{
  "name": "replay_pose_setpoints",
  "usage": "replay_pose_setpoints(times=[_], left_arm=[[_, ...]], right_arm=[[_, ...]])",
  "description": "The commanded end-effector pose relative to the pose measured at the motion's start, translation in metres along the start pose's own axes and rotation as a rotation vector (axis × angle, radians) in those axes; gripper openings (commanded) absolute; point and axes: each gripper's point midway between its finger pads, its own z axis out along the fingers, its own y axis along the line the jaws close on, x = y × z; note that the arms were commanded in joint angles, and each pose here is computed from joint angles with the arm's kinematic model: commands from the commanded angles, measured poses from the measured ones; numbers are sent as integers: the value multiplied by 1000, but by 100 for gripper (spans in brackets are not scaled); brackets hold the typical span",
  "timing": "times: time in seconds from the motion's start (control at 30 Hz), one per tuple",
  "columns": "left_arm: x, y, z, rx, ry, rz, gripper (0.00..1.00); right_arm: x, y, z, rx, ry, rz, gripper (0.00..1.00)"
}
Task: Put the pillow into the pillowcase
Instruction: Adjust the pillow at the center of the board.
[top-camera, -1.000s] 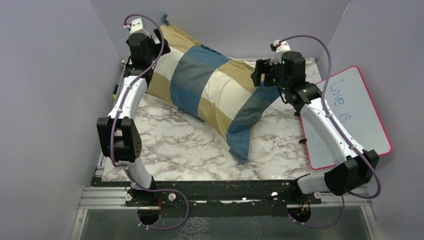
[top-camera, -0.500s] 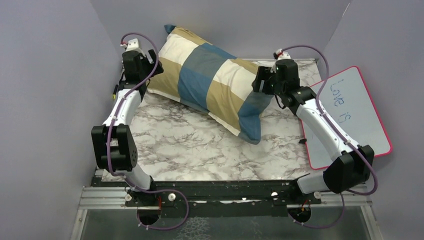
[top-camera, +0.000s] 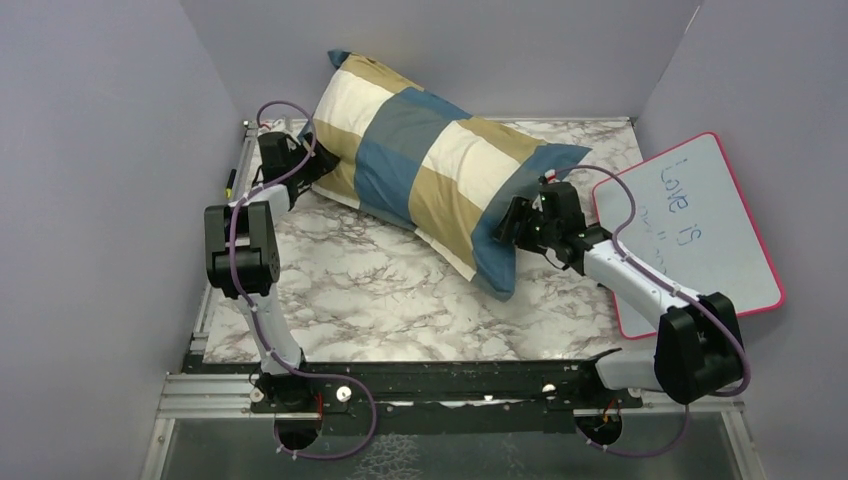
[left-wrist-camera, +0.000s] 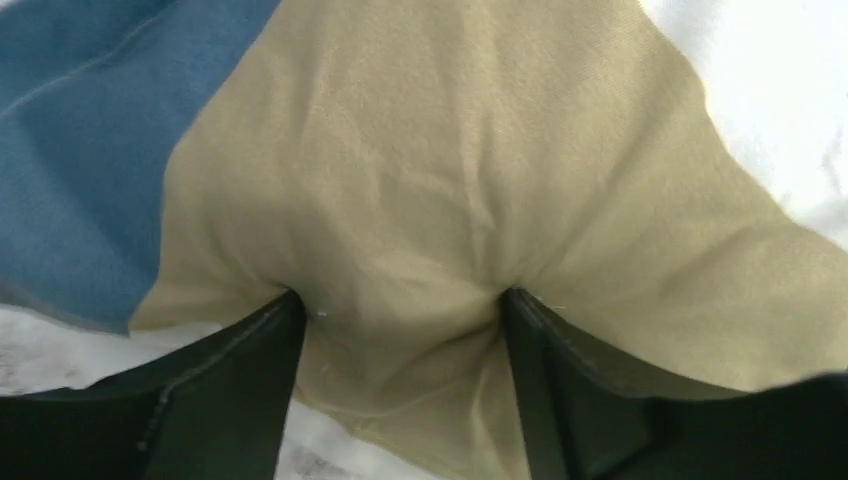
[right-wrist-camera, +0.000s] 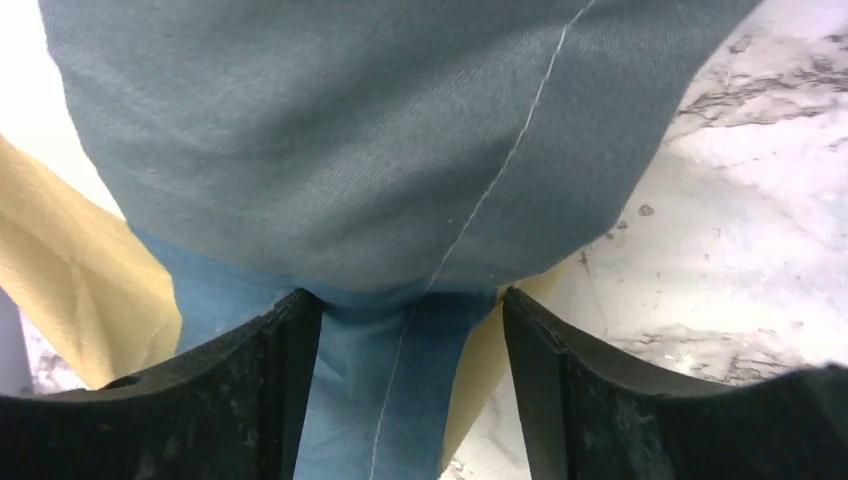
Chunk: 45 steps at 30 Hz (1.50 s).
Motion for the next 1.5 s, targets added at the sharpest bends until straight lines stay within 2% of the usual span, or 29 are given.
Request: replay_pose_setpoints(times=[0.0,0.03,0.07,0.1,0.2,0.3,0.4,0.5,0.53,0.57,0.63,0.67,0.8,0.83,0.9,1.0,1.1,1.13,1.23,1.3,1.4,1.47], left_arm=[[3,-43,13,243,32,-112,0],[-4,-49,5,245,11,-105,0],[-12,-52,-9,226,-23,-86,0],[-26,-50,-23,173,-71,-62,0],[-68,-52,-72,4,-141,42,0],[-84,-37,-119,-168,-198,128,0],[-61,-4,-146,-318,-193,173,0],[-24,11,-153,-334,-124,180,0],[-10,12,-152,-310,-87,178,2],[3,16,-152,-317,-49,170,13],[17,26,-160,-364,1,160,40],[16,30,-168,-400,-7,164,44],[-35,23,-212,-497,-212,163,54],[-52,11,-221,-474,-269,174,55],[-80,-20,-234,-380,-341,193,55],[-96,-54,-234,-237,-369,180,56],[-85,-73,-209,-89,-313,141,57],[-75,-71,-198,-72,-285,121,57],[-34,-17,-165,-229,-179,32,57],[2,19,-154,-339,-90,-43,58],[45,58,-150,-442,-26,-85,64],[58,80,-156,-527,-9,-87,67]], right_arm=[[-24,28,-2,-122,-66,-42,53],[-35,26,-10,-95,-102,-72,26],[-46,21,-20,-57,-143,-98,6],[-59,15,-33,-17,-195,-137,1],[-93,-14,-76,185,-321,-190,0],[-100,-42,-105,358,-369,-156,0],[-71,-77,-93,466,-351,-95,0],[-40,-95,-70,502,-272,-52,0],[-34,-96,-64,496,-255,-37,0],[-33,-95,-60,489,-248,-21,0],[-39,-83,-58,442,-245,-20,0],[-46,-75,-60,420,-252,-19,0],[-71,-49,-79,343,-296,-13,33],[-78,-40,-86,309,-316,-16,43],[-92,-19,-98,224,-344,-42,56],[-107,32,-113,-12,-373,-150,60],[-103,92,-122,-341,-361,-213,59],[-98,108,-124,-442,-338,-220,59],[-79,138,-109,-673,-250,-155,58],[-61,125,-70,-635,-146,-65,57],[-23,58,-2,-319,-9,26,55],[-9,6,21,-109,-5,50,55]])
